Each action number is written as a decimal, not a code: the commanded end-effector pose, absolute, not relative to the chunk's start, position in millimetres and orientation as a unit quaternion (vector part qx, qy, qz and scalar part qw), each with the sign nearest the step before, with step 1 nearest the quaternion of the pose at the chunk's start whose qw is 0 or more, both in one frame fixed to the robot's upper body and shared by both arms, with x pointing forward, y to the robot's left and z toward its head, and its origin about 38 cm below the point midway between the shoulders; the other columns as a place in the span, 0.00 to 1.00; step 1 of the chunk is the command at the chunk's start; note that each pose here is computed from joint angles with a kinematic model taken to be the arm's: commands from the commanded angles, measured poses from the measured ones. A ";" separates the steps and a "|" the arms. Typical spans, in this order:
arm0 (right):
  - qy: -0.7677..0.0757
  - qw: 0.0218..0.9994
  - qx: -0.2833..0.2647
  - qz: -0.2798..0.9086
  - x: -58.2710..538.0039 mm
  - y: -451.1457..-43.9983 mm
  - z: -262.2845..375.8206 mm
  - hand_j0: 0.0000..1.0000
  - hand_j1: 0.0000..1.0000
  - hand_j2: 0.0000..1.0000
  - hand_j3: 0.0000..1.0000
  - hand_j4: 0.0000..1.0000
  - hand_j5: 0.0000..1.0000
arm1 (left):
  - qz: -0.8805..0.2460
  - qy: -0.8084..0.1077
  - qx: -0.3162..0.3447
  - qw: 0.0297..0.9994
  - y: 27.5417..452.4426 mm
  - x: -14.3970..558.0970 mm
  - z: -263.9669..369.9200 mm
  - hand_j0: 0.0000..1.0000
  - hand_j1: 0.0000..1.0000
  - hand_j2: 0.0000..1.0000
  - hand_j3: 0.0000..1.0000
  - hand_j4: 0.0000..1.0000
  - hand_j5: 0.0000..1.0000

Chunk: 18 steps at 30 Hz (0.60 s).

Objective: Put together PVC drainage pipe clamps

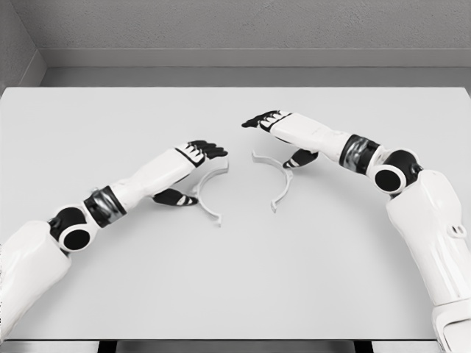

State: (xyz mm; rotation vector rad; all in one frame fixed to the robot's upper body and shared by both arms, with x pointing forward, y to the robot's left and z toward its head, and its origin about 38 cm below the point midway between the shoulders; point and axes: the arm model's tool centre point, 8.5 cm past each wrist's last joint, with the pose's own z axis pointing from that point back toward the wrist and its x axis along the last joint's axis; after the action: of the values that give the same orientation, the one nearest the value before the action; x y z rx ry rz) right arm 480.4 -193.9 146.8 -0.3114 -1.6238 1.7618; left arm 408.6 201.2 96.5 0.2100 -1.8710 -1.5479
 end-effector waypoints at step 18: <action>-0.627 0.379 -0.144 0.665 478.6 -230.8 147.9 1.00 1.00 1.00 1.00 1.00 1.00 | -0.601 -0.717 0.089 0.341 211.9 410.2 102.7 1.00 1.00 1.00 1.00 1.00 1.00</action>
State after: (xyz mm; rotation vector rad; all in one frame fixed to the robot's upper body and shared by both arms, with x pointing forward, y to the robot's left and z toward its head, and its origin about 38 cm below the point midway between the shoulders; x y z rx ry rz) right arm 477.6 -230.2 136.1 -0.3477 -1.5745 1.6987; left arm 410.0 206.8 102.0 0.2230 -1.8727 -1.5593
